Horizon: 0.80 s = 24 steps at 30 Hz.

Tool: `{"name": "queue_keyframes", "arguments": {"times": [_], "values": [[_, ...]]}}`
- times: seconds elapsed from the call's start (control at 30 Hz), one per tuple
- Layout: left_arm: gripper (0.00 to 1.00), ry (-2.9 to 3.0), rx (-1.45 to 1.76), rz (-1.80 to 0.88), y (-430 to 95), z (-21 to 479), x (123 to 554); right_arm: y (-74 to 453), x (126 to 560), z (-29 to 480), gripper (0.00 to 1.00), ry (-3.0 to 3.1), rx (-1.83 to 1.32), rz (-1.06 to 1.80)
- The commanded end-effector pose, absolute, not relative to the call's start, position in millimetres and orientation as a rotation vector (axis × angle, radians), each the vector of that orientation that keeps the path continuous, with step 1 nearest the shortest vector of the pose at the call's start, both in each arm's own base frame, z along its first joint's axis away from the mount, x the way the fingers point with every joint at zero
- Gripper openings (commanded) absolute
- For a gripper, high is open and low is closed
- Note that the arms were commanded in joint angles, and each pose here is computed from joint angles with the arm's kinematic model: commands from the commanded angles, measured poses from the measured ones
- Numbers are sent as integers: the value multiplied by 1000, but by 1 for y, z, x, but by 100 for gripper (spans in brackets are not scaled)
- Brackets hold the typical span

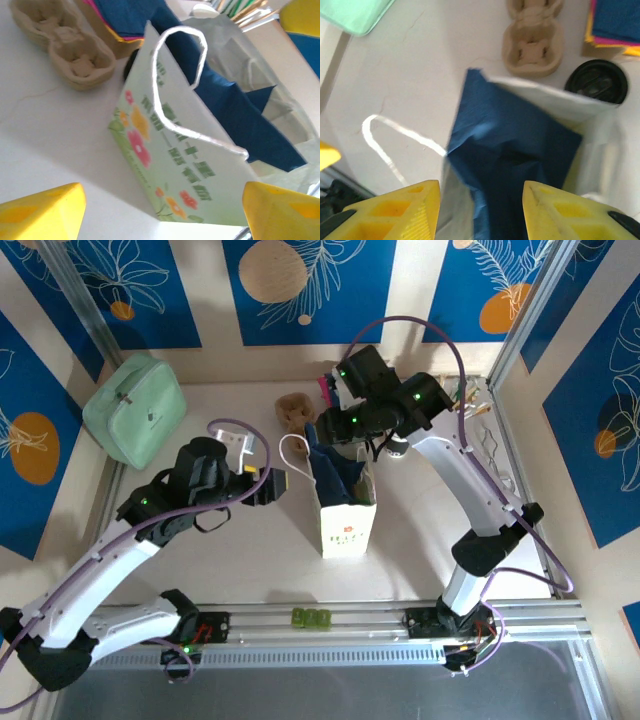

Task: Pack the takeout coffee

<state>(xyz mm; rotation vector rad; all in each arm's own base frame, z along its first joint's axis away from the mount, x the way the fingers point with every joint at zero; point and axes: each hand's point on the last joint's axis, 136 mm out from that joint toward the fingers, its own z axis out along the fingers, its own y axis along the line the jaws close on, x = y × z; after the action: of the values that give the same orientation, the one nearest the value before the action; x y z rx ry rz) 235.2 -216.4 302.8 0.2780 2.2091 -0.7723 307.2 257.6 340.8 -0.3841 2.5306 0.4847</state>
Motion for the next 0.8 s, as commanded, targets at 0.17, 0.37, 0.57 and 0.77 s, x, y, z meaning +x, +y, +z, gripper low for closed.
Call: {"name": "queue_keyframes", "arguments": {"times": [0.17,0.37,0.57,0.77], "values": [[83,2170,283,-1004,-267,319,236,213,341,360,49,2424,-233,455],[80,2224,232,-932,-284,305,244,199,347,357,49,2428,-183,462],[68,2300,160,-843,-286,285,252,190,352,354,49,2432,-152,464],[57,2338,157,-786,-289,281,256,188,359,352,50,2433,-141,481]]}}
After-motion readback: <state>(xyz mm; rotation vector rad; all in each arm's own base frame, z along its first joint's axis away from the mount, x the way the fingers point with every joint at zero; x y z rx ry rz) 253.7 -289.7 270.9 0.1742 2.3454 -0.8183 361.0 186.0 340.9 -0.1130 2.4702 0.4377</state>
